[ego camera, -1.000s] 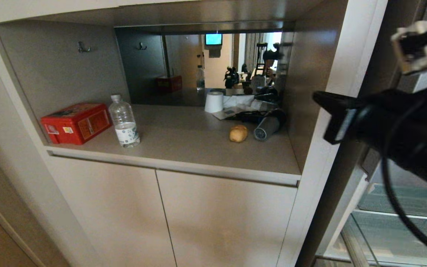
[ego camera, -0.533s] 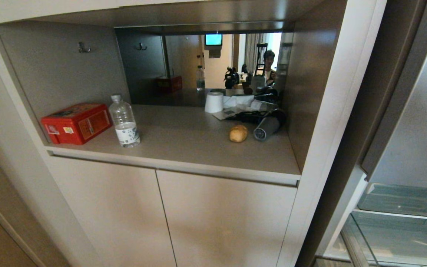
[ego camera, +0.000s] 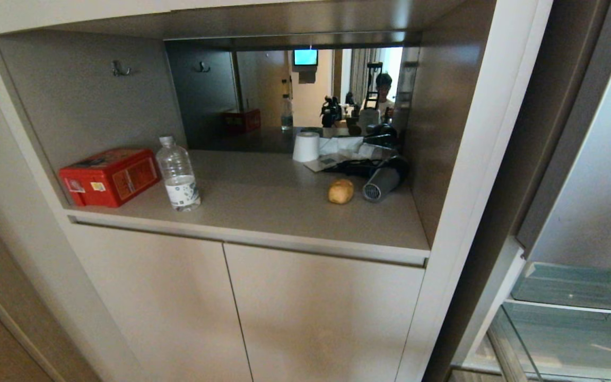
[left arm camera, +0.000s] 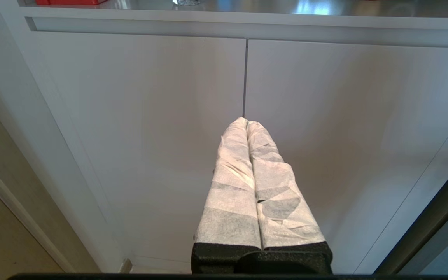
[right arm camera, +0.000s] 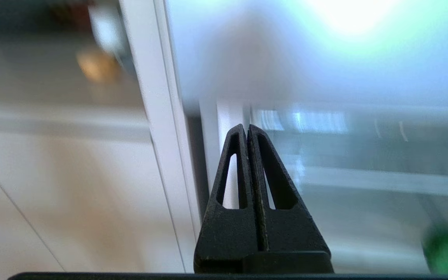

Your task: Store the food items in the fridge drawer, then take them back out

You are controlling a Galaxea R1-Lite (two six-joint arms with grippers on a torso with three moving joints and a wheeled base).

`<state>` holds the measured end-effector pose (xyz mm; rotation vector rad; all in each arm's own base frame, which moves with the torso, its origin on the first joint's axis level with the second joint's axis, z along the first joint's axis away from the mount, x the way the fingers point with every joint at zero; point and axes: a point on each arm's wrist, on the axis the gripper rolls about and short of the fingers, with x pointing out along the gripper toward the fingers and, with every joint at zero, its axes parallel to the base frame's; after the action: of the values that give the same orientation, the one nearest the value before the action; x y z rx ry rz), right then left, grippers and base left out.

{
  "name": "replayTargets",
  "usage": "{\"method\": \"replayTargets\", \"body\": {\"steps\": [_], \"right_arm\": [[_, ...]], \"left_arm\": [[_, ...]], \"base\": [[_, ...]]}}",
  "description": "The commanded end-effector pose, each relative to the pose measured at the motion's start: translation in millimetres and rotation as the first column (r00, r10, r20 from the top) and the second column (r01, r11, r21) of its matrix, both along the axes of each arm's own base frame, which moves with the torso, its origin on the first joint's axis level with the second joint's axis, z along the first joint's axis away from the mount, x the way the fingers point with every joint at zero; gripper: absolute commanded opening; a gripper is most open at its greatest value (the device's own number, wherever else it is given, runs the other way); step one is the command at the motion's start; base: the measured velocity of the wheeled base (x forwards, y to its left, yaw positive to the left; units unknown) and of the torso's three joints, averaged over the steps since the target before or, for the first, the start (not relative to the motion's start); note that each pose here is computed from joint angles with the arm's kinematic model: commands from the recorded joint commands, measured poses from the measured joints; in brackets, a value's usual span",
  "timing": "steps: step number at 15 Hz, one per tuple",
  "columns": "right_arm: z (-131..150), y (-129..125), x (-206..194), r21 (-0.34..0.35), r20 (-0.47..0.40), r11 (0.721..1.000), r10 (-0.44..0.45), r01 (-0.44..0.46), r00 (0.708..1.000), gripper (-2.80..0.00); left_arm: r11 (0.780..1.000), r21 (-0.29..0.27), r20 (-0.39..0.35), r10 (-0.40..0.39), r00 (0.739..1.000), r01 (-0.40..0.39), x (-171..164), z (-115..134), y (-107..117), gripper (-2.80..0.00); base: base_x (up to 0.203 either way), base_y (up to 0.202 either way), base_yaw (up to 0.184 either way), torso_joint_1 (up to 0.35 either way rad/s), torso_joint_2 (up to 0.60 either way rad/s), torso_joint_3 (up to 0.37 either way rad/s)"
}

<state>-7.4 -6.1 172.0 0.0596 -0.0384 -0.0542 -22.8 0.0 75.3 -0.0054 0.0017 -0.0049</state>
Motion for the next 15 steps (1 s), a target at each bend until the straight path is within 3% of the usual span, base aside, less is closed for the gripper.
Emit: {"method": "replayTargets", "body": {"steps": [1, 4, 7, 15], "right_arm": [[-25, 3, -1, -0.01, -0.049, 1.0, 0.018, -0.019, 0.999, -2.8], [-74, 7, -2, -0.105, -0.148, 0.989, 0.087, -0.103, 0.985, -2.8], [-92, 7, -15, -0.161, -0.007, 0.984, 0.079, -0.079, 0.997, -2.8], [-97, 6, -13, -0.121, 0.007, 0.991, 0.05, -0.049, 0.999, -2.8]], "left_arm": [[1.0, -0.001, -0.001, 0.0, 1.0, 0.0, 0, 0, 0, -2.8], [1.0, -0.001, -0.001, 0.0, 1.0, 0.0, 0, 0, 0, -2.8], [1.0, -0.001, -0.001, 0.0, 1.0, 0.0, 0, 0, 0, -2.8], [1.0, -0.001, -0.001, 0.0, 1.0, 0.0, 0, 0, 0, -2.8]], "base": [[0.0, 0.0, 0.0, 0.0, 0.0, 0.0], [0.0, 0.0, 0.0, 0.0, 0.0, 0.0], [0.0, 0.0, 0.0, 0.0, 0.0, 0.0], [0.0, 0.0, 0.0, 0.0, 0.0, 0.0]]}}
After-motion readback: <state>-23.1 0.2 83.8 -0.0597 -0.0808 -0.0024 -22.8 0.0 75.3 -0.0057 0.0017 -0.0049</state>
